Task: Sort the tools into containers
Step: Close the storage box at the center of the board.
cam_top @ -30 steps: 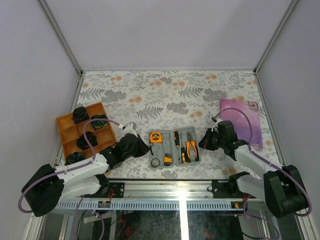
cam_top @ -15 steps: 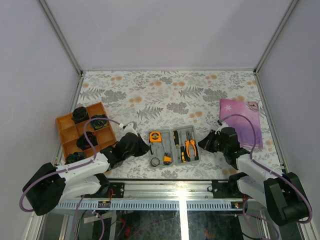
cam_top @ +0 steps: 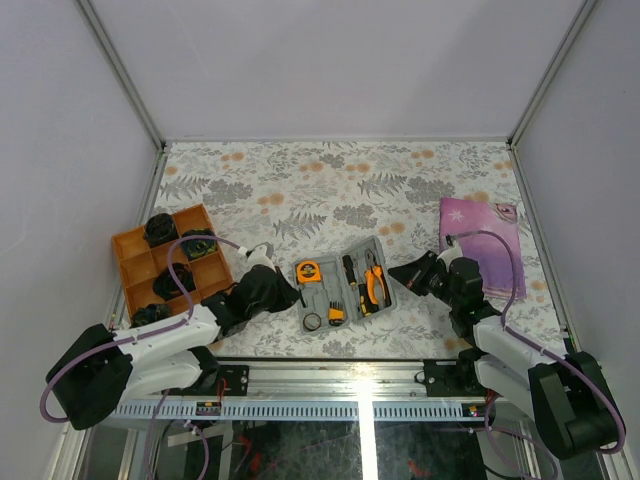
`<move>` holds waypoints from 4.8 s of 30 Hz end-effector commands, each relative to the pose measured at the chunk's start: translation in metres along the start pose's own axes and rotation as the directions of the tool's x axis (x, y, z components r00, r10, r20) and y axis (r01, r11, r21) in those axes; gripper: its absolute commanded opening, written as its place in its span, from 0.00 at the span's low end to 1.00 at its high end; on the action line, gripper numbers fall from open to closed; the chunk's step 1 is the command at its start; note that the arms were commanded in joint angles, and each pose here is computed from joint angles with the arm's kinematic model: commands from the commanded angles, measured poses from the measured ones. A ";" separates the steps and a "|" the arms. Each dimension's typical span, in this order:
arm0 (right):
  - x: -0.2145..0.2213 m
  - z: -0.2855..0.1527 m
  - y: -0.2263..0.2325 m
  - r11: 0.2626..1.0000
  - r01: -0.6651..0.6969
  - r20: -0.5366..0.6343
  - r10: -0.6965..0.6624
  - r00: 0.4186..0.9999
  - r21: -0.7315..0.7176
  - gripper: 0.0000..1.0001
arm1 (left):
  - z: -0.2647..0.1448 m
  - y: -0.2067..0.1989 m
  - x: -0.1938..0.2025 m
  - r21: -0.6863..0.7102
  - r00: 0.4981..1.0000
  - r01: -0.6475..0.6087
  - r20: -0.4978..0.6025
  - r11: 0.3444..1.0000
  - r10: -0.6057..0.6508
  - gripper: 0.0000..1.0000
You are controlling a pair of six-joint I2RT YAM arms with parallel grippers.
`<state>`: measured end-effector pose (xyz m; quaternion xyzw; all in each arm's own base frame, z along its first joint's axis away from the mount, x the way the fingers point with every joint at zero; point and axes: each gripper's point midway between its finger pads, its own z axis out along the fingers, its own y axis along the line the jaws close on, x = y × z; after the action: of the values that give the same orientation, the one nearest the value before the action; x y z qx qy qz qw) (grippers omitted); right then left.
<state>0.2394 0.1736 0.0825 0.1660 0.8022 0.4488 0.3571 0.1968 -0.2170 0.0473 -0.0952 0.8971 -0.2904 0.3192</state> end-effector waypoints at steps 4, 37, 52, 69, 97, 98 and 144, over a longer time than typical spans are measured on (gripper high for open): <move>0.021 -0.006 0.045 0.982 -0.042 -0.144 0.015 0.990 -0.186 0.00 | -0.001 -0.033 0.009 0.138 0.998 0.008 -0.061 0.990 0.001 0.00; -0.004 0.010 0.039 0.948 -0.308 -0.044 0.306 0.951 -0.083 0.02 | -0.001 -0.039 0.007 0.155 0.998 0.012 -0.062 0.988 -0.002 0.00; -0.009 0.018 0.041 0.921 -0.389 -0.056 0.387 0.920 -0.034 0.02 | 0.000 -0.041 0.008 0.160 0.998 0.016 -0.065 0.987 -0.006 0.00; -0.018 0.036 0.035 0.931 -0.363 -0.031 0.364 0.931 0.029 0.03 | 0.000 -0.045 0.006 0.167 0.998 0.013 -0.069 0.986 -0.001 0.00; -0.007 0.023 0.065 0.991 -0.137 -0.120 0.136 0.983 0.000 0.04 | -0.011 -0.087 -0.024 0.234 0.999 -0.020 -0.026 0.972 0.026 0.00; -0.006 0.022 0.065 0.991 -0.134 -0.122 0.132 0.984 -0.001 0.04 | -0.011 -0.089 -0.025 0.239 0.999 -0.020 -0.026 0.971 0.027 0.00; 0.039 0.046 0.063 0.994 0.104 -0.290 -0.087 0.953 0.045 0.16 | 0.009 -0.087 -0.015 0.231 0.998 -0.003 -0.063 0.973 0.018 0.00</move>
<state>0.2370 0.2510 0.0969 0.1313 0.8547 0.4466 0.2297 0.2145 -0.2852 0.1010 -0.0419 0.8806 -0.3727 0.2895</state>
